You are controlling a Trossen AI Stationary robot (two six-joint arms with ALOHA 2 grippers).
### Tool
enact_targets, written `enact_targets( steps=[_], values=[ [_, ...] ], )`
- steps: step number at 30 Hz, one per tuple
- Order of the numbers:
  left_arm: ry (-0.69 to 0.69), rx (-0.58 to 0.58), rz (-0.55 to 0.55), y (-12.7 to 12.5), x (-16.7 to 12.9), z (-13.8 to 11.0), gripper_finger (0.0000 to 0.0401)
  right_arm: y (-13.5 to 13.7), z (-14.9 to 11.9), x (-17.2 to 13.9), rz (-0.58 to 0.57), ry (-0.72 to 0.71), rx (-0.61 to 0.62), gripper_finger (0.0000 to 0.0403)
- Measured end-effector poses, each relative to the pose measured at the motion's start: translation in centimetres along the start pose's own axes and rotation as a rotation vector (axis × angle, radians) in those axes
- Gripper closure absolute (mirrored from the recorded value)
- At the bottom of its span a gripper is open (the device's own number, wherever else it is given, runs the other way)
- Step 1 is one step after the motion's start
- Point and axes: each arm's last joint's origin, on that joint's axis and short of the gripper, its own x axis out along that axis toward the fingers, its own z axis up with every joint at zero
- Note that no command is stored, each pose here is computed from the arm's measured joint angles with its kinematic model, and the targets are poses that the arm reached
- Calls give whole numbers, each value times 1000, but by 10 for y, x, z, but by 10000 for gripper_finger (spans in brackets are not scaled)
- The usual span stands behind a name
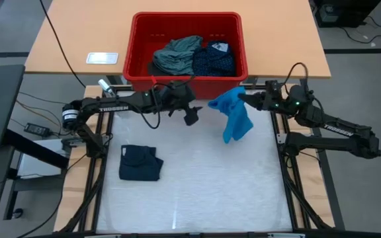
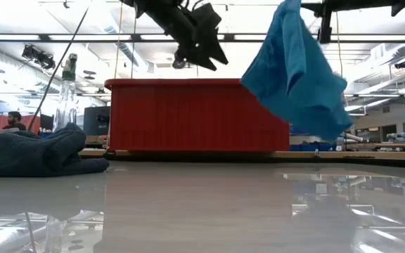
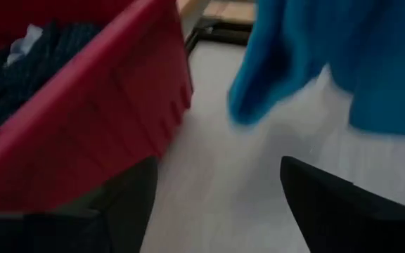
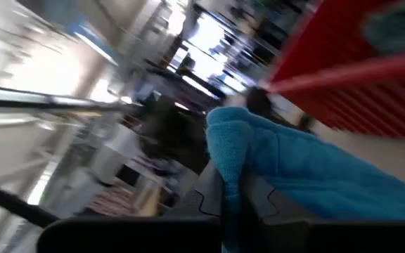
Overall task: Fold laundry
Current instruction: Fold the light blue shorts
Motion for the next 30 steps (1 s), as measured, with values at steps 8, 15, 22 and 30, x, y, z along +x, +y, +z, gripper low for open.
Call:
enact_targets(
  steps=[8,15,22,30],
  values=[
    [71,215,169,-14,-13,10,224,-9,-9,4,-78,85,3,386],
    [186,161,-72,-33,10,-11,261,-4,-6,4,-33,49,-10,386],
    [152,117,-156,-32,19,-11,162,-1,-4,4,4,32,7,386],
    [185,10,-100,-16,51,-24,13,7,0,1,81,8,-1,386]
  ],
)
